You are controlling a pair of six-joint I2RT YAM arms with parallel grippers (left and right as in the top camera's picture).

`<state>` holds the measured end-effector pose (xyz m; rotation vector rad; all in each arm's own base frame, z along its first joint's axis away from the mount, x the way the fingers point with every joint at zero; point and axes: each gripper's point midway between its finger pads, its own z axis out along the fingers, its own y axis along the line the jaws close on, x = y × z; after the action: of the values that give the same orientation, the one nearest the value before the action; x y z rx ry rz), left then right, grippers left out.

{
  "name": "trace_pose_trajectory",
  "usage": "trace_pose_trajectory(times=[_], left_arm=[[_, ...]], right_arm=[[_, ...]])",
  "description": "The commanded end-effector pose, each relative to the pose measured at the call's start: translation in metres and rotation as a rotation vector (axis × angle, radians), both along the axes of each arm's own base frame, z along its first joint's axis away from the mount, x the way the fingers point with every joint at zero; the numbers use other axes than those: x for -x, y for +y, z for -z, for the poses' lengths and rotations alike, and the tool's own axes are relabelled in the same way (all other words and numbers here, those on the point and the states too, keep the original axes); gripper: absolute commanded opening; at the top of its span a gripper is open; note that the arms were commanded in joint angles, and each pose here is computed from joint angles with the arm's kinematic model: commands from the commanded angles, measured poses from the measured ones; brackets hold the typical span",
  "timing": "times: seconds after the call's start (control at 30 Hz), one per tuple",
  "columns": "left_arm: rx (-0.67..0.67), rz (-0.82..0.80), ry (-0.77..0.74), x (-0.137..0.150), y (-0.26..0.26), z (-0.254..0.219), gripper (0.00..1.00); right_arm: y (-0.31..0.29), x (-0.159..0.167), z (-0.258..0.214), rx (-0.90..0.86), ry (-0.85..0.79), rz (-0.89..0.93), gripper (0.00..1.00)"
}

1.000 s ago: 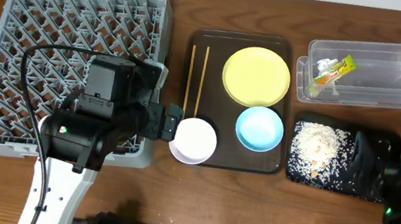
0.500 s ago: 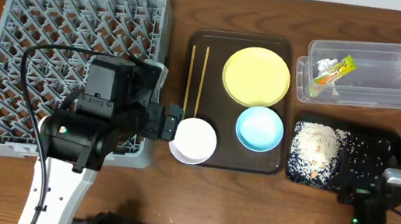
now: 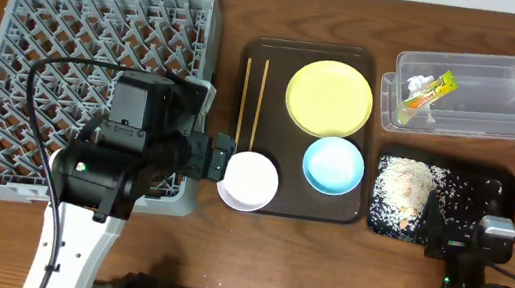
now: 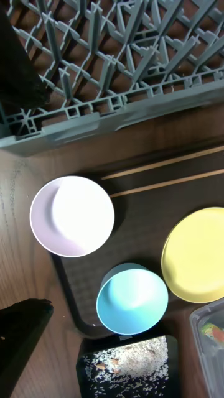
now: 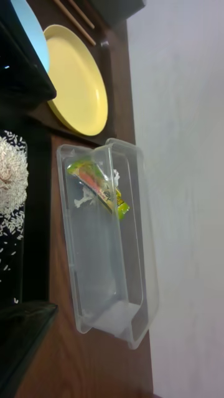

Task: Sort waste into correct bins and load items into the dishwasher

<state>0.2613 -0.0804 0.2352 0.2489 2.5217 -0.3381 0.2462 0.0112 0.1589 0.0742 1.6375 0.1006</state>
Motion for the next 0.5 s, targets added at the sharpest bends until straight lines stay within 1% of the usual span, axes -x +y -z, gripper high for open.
trace_pose_trajectory(times=[0.0, 0.33, 0.47], left_arm=[[-0.010, 0.006, -0.021, -0.002, 0.000, -0.006, 0.98], [-0.008, 0.007, -0.021, -0.002, 0.000, -0.006, 0.98], [0.071, 0.058, -0.006, 0.003, -0.015, -0.010, 0.98]], right_arm=[[-0.002, 0.000, 0.000, 0.013, 0.000, 0.007, 0.99], [-0.002, 0.000, 0.000, 0.014, 0.000, 0.008, 0.99], [-0.002, 0.000, 0.000, 0.014, 0.000, 0.008, 0.99]])
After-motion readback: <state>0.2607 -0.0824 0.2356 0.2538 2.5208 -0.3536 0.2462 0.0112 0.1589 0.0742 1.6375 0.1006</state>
